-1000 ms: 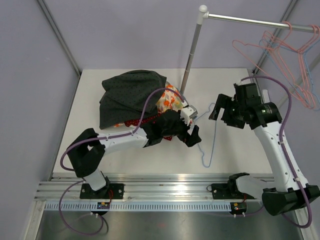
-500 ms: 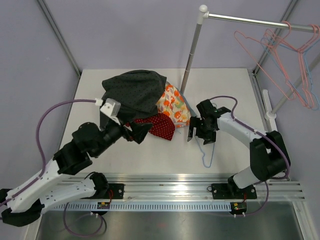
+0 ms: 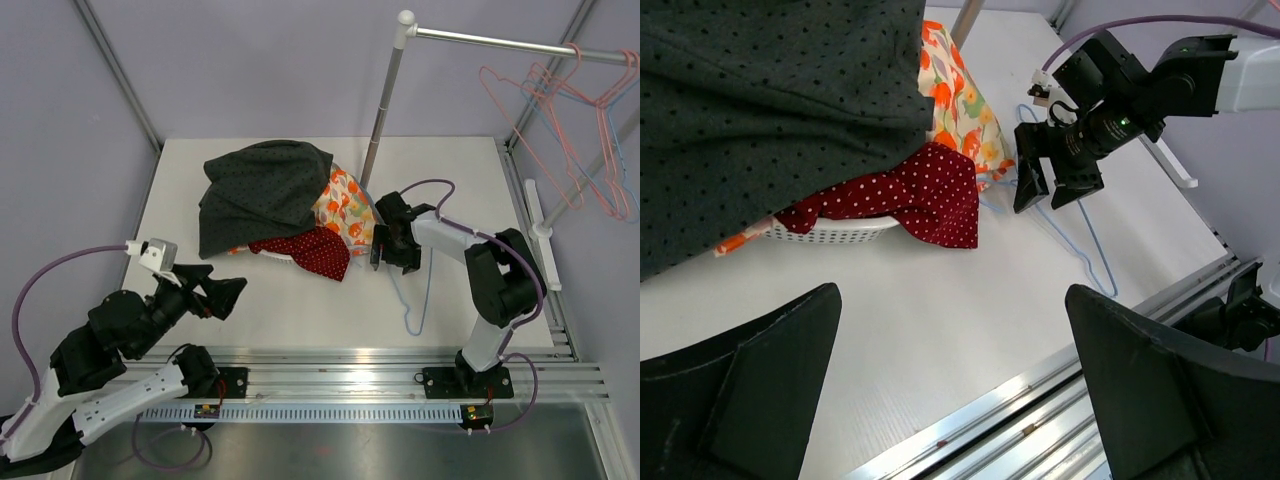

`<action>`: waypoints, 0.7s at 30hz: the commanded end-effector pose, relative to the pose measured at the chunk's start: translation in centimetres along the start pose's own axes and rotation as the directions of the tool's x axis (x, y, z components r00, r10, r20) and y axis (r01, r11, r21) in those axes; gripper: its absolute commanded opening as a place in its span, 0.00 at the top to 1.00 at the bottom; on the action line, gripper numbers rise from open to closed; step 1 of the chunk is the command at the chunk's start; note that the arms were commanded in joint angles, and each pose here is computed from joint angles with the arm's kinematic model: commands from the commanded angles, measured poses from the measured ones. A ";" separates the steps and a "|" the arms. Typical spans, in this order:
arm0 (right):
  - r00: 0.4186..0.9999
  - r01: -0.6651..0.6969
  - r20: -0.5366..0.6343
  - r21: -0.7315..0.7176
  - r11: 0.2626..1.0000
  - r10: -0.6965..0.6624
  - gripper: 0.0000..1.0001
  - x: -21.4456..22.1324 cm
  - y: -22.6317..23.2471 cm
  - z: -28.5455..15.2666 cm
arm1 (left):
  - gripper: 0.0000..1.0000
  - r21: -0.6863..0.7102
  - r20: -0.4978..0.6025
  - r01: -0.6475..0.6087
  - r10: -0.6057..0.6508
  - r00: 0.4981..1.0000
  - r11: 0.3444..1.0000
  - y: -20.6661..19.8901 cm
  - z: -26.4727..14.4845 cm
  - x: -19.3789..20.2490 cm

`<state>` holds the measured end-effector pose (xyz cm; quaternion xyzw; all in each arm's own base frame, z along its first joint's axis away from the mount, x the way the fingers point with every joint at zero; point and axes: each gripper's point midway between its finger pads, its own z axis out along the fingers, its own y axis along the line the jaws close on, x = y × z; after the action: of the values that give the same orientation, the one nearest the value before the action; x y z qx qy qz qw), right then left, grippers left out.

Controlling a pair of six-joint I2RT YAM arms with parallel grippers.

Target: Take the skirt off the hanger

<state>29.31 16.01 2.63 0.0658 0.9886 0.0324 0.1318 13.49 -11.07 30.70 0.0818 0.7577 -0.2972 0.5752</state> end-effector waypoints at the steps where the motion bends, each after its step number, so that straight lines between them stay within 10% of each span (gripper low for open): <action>1: 0.999 -0.012 0.053 0.030 0.999 0.010 0.21 -1.0 -0.1 1.4 | 0.01 -0.031 0.002 -0.001 0.001 1.000 1.000 1.1 -0.2 0.9; 8: 0.998 -0.059 0.036 0.029 0.998 0.058 1.00 1.2 -0.9 3.2 | 0.01 -0.041 0.016 -0.008 0.009 1.000 0.999 1.4 -0.2 0.9; 14: 0.988 -0.061 0.143 -0.001 0.998 0.061 1.00 -0.9 -0.7 -2.0 | 0.01 -0.044 -0.014 -0.024 0.024 1.000 0.999 1.3 0.4 1.5; 21: 0.878 -0.047 0.459 -0.202 0.978 0.137 1.00 -8.0 1.4 -18.7 | 0.01 -0.050 -0.052 -0.044 0.041 0.998 0.998 1.0 1.2 2.1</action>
<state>30.30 15.49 12.46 0.0979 0.9605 0.0728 0.2500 13.71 -10.80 28.12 0.0878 0.7787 -0.2679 0.5605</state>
